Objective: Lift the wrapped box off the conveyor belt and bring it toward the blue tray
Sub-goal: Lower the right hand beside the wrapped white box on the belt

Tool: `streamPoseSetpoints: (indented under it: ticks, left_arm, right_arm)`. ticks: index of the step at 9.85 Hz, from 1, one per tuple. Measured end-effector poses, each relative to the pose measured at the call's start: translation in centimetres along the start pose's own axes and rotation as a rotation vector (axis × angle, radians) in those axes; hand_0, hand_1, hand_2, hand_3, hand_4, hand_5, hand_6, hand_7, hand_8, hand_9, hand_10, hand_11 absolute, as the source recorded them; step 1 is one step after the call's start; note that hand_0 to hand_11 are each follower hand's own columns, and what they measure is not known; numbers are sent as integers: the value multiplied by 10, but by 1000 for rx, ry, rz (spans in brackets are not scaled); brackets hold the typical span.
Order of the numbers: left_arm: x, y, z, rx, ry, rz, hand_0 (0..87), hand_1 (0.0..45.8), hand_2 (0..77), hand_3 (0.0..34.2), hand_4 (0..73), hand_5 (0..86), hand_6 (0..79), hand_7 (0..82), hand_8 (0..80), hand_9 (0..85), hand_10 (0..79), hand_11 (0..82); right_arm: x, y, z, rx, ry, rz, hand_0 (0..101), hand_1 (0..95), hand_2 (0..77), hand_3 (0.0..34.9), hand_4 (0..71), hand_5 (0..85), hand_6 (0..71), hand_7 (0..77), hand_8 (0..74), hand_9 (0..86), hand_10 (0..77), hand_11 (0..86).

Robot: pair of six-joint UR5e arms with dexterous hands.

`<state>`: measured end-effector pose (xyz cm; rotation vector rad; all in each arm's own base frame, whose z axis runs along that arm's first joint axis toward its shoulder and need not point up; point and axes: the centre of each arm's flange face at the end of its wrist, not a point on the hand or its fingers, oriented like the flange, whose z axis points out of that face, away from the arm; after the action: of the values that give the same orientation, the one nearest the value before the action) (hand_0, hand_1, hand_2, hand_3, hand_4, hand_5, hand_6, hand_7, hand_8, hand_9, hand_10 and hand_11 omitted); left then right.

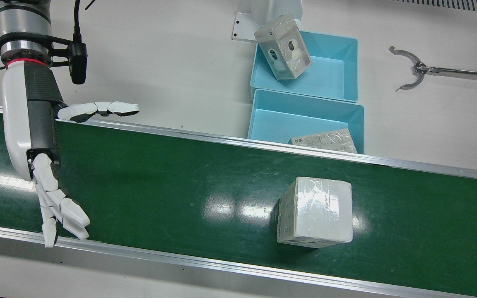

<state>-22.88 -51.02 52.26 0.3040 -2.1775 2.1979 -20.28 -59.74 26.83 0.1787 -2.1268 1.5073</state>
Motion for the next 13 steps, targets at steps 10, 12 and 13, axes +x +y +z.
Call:
streamPoseSetpoints:
  ticks: [10, 12, 13]
  left_arm:
    - [0, 0, 0, 0, 0, 0, 0, 0, 11, 0, 0, 5, 0, 5, 5, 5, 0, 0]
    - [0, 0, 0, 0, 0, 0, 0, 0, 11, 0, 0, 5, 0, 5, 5, 5, 5, 0]
    - [0, 0, 0, 0, 0, 0, 0, 0, 5, 0, 0, 5, 0, 5, 5, 0, 0, 0]
  right_arm:
    - [65, 1, 32, -23, -20, 59, 387, 76, 114, 300, 104, 196, 0, 164, 0, 44, 27, 38]
    - [68, -2, 34, 0, -60, 107, 386, 76, 125, 299, 109, 196, 0, 158, 0, 44, 22, 38]
    - [72, -1, 35, 2, -67, 120, 386, 71, 125, 299, 109, 196, 0, 158, 0, 44, 22, 33]
